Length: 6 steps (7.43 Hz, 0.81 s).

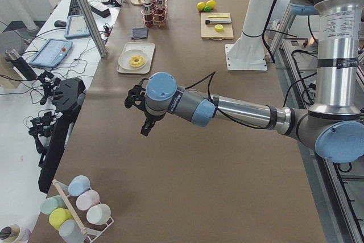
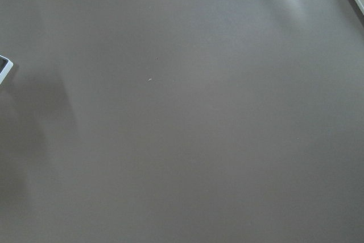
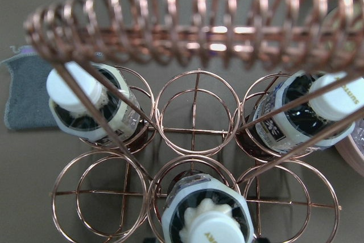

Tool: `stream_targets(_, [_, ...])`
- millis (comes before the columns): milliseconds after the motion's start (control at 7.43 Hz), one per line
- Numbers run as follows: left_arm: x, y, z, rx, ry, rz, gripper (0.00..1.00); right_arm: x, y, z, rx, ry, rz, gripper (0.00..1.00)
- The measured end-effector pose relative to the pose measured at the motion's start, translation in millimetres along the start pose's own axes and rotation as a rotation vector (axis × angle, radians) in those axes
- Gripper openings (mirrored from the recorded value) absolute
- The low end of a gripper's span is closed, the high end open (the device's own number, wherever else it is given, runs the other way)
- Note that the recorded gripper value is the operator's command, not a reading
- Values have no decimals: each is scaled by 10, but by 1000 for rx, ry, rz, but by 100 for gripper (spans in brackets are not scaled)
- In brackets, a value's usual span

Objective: Place tea on tray
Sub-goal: 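Reach the right gripper down onto a white-capped tea bottle in the copper rack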

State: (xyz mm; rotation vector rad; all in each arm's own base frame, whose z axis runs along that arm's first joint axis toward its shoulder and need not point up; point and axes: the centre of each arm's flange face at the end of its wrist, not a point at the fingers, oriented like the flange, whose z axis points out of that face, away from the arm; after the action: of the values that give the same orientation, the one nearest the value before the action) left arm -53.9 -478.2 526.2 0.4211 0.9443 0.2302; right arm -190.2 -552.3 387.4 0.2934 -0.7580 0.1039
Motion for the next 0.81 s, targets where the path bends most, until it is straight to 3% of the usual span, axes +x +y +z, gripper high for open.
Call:
stream_targets(269, [-1,0,1,0,0,1,99,-1,9,-2,-1,-1,-4,24])
stream_targets(404, [0,0,0,0,0,1,99,9,20,-8,-1,-2,-4,5])
stream_targets(538, [3,-1,-2,0,0,2,99,21,28,-9,-2,-1,-5,0])
stream_targets(807, [8,-4,-6,1,0,4,99,34,17,-52,2,-7,-4,0])
